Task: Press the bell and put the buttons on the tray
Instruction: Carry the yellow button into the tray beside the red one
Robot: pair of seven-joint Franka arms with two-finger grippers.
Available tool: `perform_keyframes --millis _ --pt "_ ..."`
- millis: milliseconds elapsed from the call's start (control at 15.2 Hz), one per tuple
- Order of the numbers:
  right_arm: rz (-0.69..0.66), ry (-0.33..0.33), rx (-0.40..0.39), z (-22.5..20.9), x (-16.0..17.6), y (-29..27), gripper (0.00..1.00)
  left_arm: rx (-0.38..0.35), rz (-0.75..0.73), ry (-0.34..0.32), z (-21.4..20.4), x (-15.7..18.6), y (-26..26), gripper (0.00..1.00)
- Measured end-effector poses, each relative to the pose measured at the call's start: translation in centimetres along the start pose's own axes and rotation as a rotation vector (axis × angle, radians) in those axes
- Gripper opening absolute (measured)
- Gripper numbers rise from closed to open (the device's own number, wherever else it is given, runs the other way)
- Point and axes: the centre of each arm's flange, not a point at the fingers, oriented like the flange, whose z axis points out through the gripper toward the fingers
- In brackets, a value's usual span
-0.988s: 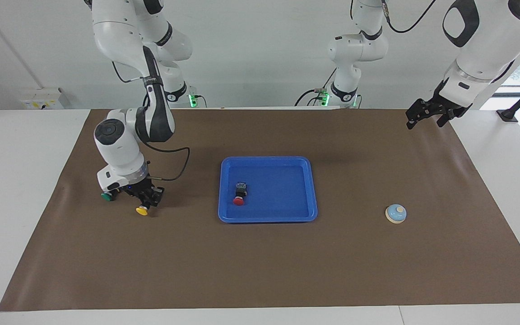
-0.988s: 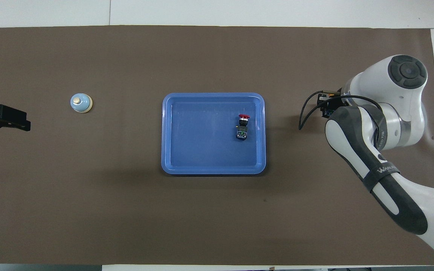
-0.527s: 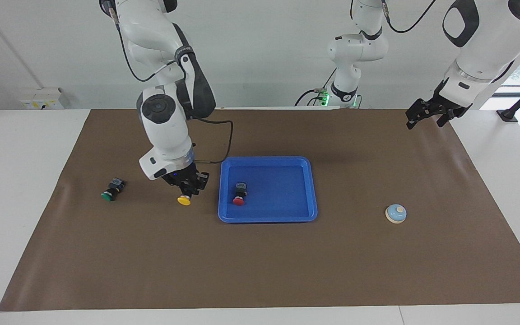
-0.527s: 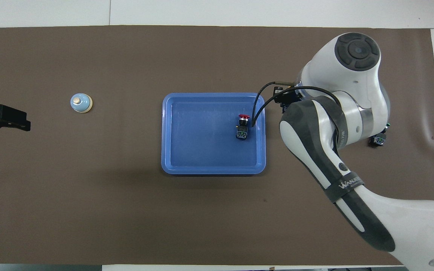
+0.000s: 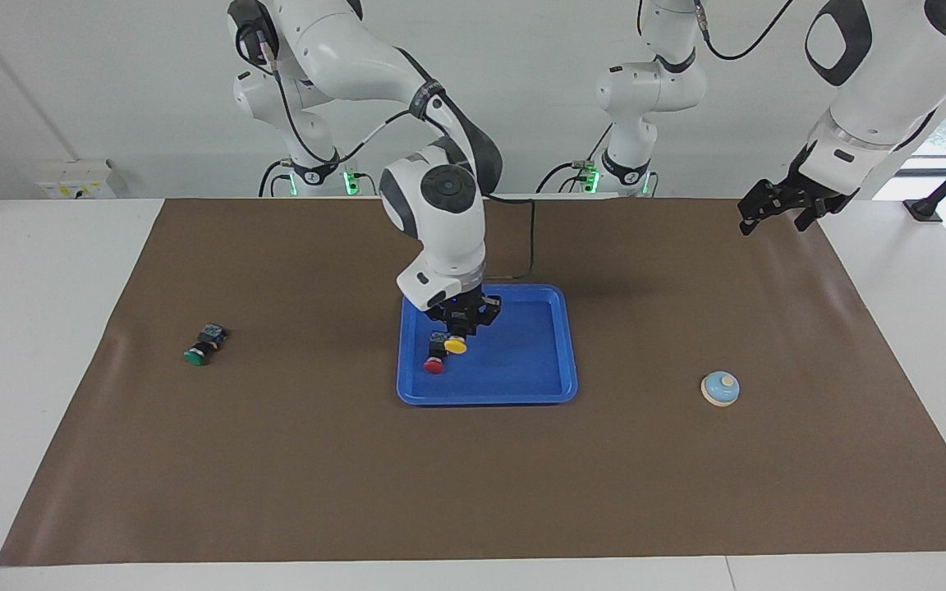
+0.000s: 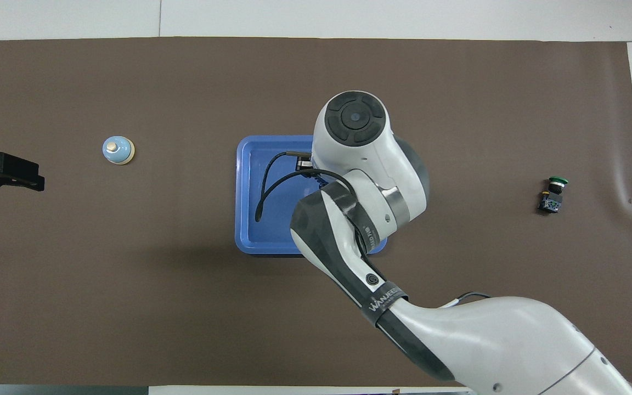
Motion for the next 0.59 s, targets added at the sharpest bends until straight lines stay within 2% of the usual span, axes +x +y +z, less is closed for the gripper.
perform_keyframes --millis 198,593 --pt "-0.013 0.014 0.018 2.7 -1.1 -2.2 0.42 0.0 0.0 0.0 0.0 0.0 0.0 1.0" --pt "-0.006 0.016 0.018 6.4 -1.3 -1.3 0.42 0.0 0.0 0.0 0.0 0.0 0.0 1.0"
